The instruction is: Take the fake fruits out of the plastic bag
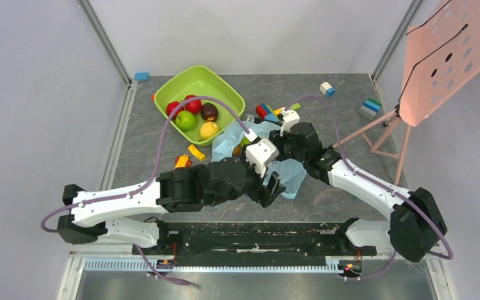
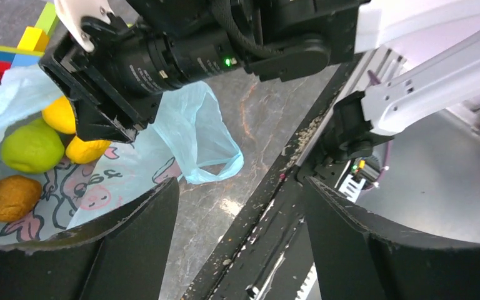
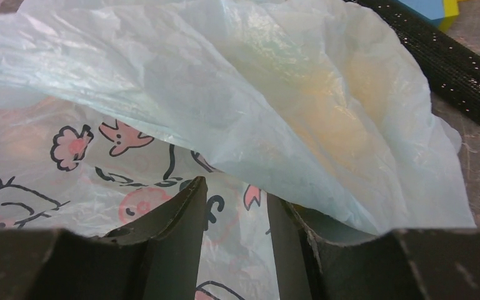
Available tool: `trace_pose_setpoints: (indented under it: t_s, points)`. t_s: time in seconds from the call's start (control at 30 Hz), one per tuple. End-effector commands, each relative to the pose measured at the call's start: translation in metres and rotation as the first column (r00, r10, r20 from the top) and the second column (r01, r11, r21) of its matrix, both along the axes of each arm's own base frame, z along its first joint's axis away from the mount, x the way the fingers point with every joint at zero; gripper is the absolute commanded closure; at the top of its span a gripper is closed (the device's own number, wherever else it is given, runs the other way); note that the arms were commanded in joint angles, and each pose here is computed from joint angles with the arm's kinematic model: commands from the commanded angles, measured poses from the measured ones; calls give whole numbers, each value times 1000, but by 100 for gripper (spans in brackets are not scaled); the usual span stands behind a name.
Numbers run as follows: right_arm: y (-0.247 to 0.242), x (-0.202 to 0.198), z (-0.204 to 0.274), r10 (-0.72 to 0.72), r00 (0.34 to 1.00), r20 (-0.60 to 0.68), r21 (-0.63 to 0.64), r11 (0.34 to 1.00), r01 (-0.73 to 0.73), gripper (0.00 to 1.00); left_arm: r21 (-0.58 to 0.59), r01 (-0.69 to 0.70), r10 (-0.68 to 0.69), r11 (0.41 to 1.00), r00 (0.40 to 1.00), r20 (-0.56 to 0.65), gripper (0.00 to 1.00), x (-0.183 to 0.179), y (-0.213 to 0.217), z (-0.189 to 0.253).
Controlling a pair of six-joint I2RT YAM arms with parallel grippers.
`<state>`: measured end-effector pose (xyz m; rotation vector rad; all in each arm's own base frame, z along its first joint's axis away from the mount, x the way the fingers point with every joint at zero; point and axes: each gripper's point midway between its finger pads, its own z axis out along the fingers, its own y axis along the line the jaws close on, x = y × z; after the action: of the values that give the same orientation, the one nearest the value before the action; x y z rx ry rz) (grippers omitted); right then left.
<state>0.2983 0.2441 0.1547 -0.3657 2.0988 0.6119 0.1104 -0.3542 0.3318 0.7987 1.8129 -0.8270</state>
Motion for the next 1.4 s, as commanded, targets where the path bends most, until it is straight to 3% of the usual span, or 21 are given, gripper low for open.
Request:
trace_pose_setpoints:
  t_s: [0.0, 0.2, 0.37, 0.77, 1.0, 1.37]
  points:
    - [18, 4, 20, 63, 998, 30, 81, 995, -66, 57, -42, -64, 67, 997, 995, 76, 20, 11, -6, 7]
    - [15, 6, 19, 49, 998, 30, 76, 996, -51, 57, 31, -193, 189, 981, 976, 108, 18, 37, 1, -40]
    - [6, 10, 18, -1, 999, 35, 58, 998, -1, 57, 52, -250, 250, 967, 968, 4, 20, 73, 15, -82]
    - [-20, 11, 16, -132, 990, 55, 42, 991, 130, 58, 88, -314, 319, 946, 946, -63, 23, 139, 23, -131]
    - [-30, 2, 3, -163, 986, 41, 45, 986, 161, 60, 142, -403, 417, 904, 905, -81, 27, 180, 24, -163]
    - [-28, -3, -10, -143, 990, 18, 54, 988, 142, 60, 199, -564, 575, 801, 818, 7, 11, 232, 33, -187]
